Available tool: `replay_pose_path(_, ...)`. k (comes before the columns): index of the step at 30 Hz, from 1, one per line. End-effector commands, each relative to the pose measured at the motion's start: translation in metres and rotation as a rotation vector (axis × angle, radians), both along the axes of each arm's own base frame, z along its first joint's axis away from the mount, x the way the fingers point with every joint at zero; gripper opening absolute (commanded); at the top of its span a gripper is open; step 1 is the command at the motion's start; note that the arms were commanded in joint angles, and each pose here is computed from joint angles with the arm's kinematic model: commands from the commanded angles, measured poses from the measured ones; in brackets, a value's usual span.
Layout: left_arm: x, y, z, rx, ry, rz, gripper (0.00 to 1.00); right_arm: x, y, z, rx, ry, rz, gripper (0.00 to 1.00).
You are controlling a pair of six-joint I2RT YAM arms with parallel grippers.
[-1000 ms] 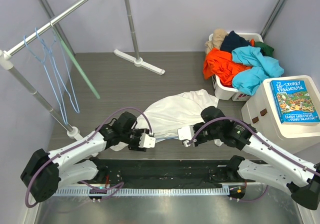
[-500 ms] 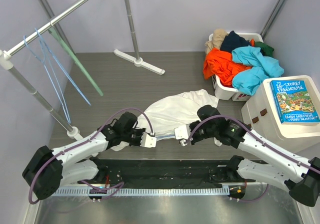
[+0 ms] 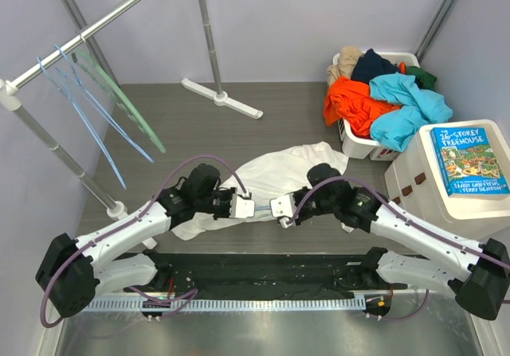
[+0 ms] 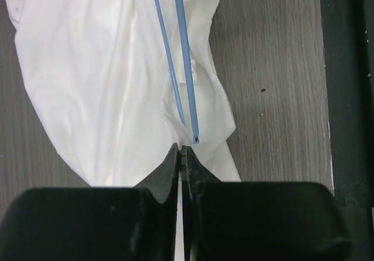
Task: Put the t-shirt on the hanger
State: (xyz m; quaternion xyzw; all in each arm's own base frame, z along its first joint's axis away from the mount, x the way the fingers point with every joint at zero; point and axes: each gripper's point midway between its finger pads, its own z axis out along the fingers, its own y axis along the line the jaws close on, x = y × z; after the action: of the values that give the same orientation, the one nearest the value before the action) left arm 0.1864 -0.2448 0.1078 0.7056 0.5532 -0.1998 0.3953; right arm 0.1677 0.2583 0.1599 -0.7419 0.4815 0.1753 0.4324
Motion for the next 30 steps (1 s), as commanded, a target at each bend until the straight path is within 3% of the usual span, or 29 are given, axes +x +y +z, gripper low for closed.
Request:
replay_pose_path(1,0.005,-0.015,0.034,-0.083,-0.036,-0.029,0.00,0.015,0.038,0.036,0.220,-0.058,0.001,0.01)
replay_pose_path(10,0.006,-0.026,0.069,-0.185,-0.045,-0.021,0.00,0.022,0.065,0.033,0.357,-0.009,0.003,0.01)
replay_pose_path(14,-0.004,-0.013,0.070,-0.161,-0.039,-0.012,0.04,0.025,0.066,0.037,0.387,-0.007,-0.020,0.01)
replay_pose_path(18,-0.014,0.008,0.062,-0.096,-0.070,-0.012,0.41,0.020,0.062,0.038,0.393,-0.003,-0.015,0.01)
replay_pose_path(21,-0.013,0.023,0.053,-0.049,-0.059,0.007,0.57,0.017,0.061,0.038,0.396,0.002,-0.009,0.01)
replay_pose_path(26,-0.005,0.034,0.030,0.044,-0.061,0.004,0.61,0.015,0.061,0.041,0.396,-0.009,0.011,0.01)
replay_pose_path(29,0.005,0.033,0.021,0.058,-0.090,0.008,0.58,0.014,0.061,0.043,0.397,-0.017,0.020,0.01)
replay_pose_path(30,0.005,0.032,0.015,0.061,-0.081,0.001,0.52,0.013,0.062,0.044,0.395,-0.013,0.029,0.01)
